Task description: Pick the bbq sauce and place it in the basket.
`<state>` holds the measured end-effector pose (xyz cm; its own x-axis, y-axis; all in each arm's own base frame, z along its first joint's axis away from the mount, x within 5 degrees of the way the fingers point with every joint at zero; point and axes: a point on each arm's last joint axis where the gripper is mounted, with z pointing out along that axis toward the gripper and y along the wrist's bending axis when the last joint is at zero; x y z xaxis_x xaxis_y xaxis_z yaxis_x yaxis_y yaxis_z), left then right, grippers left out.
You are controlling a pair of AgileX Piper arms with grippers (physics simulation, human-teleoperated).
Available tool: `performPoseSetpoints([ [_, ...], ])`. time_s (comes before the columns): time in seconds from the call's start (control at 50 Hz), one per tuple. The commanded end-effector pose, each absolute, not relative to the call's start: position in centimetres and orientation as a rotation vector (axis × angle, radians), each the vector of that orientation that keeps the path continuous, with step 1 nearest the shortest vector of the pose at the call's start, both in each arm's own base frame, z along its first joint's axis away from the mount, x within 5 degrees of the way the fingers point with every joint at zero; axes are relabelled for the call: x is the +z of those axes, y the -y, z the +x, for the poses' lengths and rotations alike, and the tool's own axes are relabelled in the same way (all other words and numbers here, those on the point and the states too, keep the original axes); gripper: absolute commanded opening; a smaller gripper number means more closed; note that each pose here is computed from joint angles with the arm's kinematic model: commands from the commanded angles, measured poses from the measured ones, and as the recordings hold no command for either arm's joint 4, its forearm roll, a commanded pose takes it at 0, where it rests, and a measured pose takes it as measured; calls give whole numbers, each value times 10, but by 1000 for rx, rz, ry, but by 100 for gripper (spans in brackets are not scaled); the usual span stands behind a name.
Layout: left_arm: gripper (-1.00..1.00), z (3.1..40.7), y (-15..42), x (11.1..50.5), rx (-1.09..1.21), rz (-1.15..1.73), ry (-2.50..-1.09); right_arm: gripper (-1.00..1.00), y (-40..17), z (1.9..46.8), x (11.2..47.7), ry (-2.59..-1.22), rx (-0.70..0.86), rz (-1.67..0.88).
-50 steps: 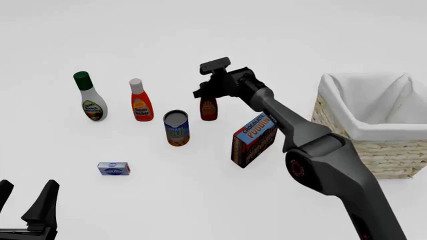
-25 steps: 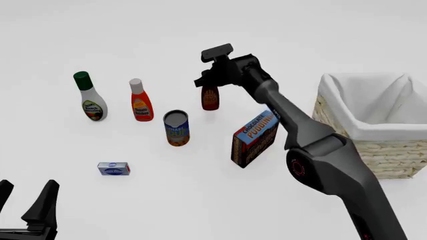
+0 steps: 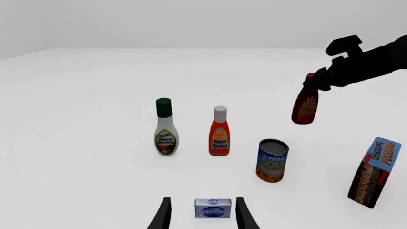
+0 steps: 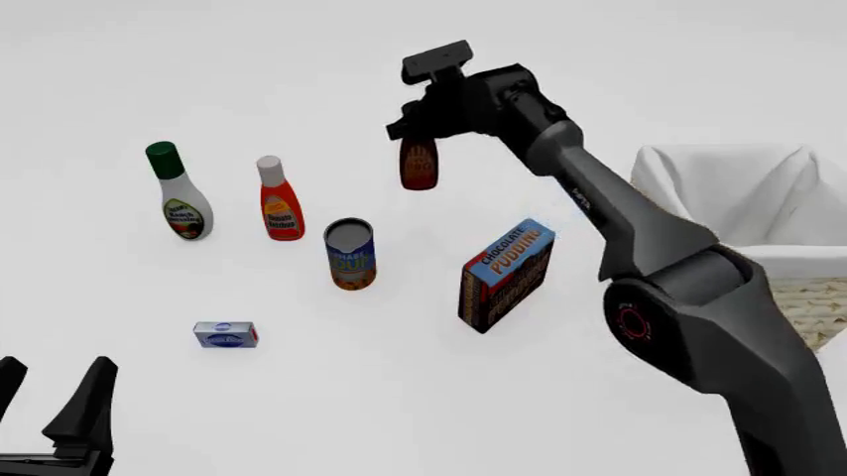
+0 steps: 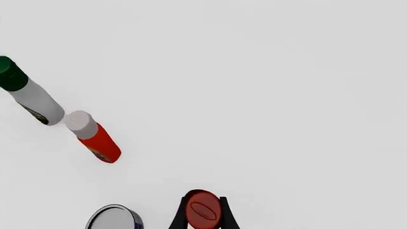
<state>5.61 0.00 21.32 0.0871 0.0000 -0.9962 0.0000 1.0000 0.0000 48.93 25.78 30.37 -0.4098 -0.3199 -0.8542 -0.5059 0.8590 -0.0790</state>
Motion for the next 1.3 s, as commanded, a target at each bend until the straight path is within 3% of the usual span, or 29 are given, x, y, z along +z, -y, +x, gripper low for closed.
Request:
performPoseSetpoints([
  [0.02, 100, 56, 0, 213, 0, 0, -1484, -100, -250, 469, 342, -1980, 244, -597],
  [0.7, 100, 56, 0, 213, 0, 0, -1484, -100, -202, 398, 420, -1867, 229, -572],
  [1.3, 100, 56, 0, 213, 0, 0, -1484, -100, -130, 355, 449, -1841, 136, -473],
])
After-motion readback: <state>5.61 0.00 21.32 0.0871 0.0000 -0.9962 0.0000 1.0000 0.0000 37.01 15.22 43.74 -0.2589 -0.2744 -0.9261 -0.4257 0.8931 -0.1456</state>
